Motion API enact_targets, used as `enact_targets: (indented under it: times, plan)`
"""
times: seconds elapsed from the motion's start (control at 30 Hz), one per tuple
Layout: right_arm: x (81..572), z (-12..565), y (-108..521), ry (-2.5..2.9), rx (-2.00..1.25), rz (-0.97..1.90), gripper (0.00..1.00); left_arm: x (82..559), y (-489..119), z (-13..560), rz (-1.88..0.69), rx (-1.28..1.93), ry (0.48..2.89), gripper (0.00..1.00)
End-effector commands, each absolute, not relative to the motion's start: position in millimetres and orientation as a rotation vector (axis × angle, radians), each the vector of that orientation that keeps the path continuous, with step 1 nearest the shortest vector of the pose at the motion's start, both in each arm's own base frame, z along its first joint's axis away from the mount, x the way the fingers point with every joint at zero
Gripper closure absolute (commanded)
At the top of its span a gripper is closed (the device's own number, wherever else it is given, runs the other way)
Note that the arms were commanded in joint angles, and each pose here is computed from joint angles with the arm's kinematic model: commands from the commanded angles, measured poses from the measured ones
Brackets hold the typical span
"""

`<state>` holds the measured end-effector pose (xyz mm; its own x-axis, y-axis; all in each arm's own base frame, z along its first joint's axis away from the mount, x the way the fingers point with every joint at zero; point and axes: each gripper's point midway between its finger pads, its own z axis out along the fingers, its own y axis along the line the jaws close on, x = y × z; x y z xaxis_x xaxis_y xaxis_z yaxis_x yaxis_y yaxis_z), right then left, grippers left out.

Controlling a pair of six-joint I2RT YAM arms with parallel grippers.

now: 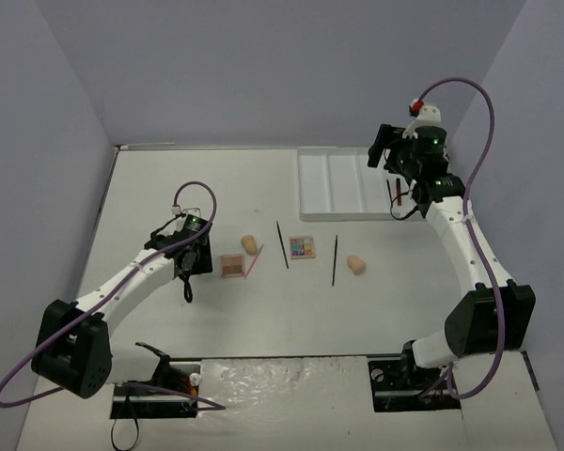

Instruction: Organize the makeup

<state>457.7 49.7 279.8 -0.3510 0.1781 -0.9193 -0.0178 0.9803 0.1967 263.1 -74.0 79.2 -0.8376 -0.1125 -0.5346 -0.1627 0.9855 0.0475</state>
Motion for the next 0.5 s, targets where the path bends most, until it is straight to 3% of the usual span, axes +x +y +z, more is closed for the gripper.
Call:
enact_targets:
  times: [0.0, 0.47]
  plan:
    - [440.7, 284.4, 68.5, 1.879, 0.123, 0.33, 0.17, 283.0, -85.1, 84.6, 0.06, -0.246, 2.535, 0.55]
    - [415.8, 278.5, 78.6, 1.878, 0.065, 0.344, 0.15, 299.1, -89.8, 49.8, 0.072, -0.253, 2.574, 0.64]
